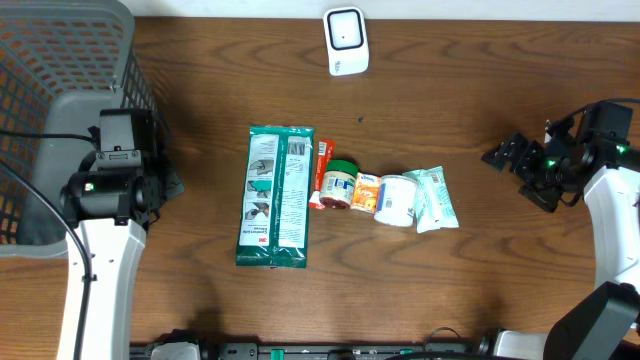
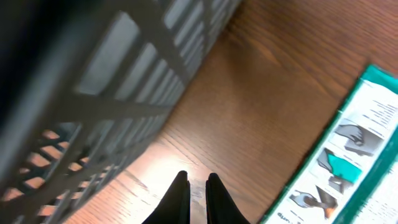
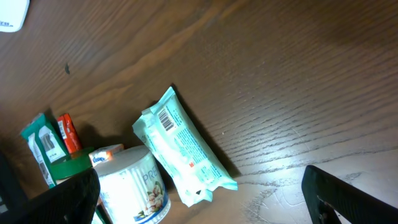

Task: Scan the item barcode
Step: 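Open the left gripper and hold it beside the green package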

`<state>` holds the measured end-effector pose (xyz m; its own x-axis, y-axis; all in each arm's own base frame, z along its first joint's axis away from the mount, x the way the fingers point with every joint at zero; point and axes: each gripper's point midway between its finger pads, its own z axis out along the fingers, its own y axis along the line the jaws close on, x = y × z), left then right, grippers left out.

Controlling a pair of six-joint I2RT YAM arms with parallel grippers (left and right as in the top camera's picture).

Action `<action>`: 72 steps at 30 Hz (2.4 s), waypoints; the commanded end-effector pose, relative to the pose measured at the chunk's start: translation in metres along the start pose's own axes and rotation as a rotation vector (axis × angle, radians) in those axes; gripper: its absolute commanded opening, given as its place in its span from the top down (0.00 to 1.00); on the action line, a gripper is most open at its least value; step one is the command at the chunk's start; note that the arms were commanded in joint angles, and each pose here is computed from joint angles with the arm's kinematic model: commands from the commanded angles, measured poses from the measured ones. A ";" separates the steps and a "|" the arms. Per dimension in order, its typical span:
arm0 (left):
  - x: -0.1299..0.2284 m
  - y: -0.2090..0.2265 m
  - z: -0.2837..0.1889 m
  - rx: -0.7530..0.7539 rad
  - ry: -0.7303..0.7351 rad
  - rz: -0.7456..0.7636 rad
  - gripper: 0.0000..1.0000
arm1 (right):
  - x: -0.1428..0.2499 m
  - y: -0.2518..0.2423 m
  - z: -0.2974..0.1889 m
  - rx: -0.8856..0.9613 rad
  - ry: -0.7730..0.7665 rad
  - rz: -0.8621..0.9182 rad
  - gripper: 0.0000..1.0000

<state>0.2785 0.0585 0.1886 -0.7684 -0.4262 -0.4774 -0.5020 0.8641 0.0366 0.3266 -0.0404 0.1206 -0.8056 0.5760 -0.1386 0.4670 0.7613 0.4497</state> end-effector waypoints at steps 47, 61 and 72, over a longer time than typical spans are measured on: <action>0.020 -0.130 -0.020 0.482 0.047 0.235 0.16 | -0.001 0.007 -0.002 -0.012 -0.006 -0.019 0.01; 0.020 -0.130 -0.020 0.482 0.047 0.235 0.15 | -0.001 0.007 -0.002 -0.012 -0.006 -0.019 0.01; 0.020 -0.130 -0.020 0.482 0.047 0.235 0.15 | -0.001 0.007 -0.002 -0.012 -0.006 -0.019 0.01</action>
<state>0.3187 -0.0661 0.1876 -0.8625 -0.2199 -0.4557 -0.0977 0.9560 -0.2764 0.3266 -0.0404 0.1206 -0.8056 0.5760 -0.1386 0.4670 0.7613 0.4497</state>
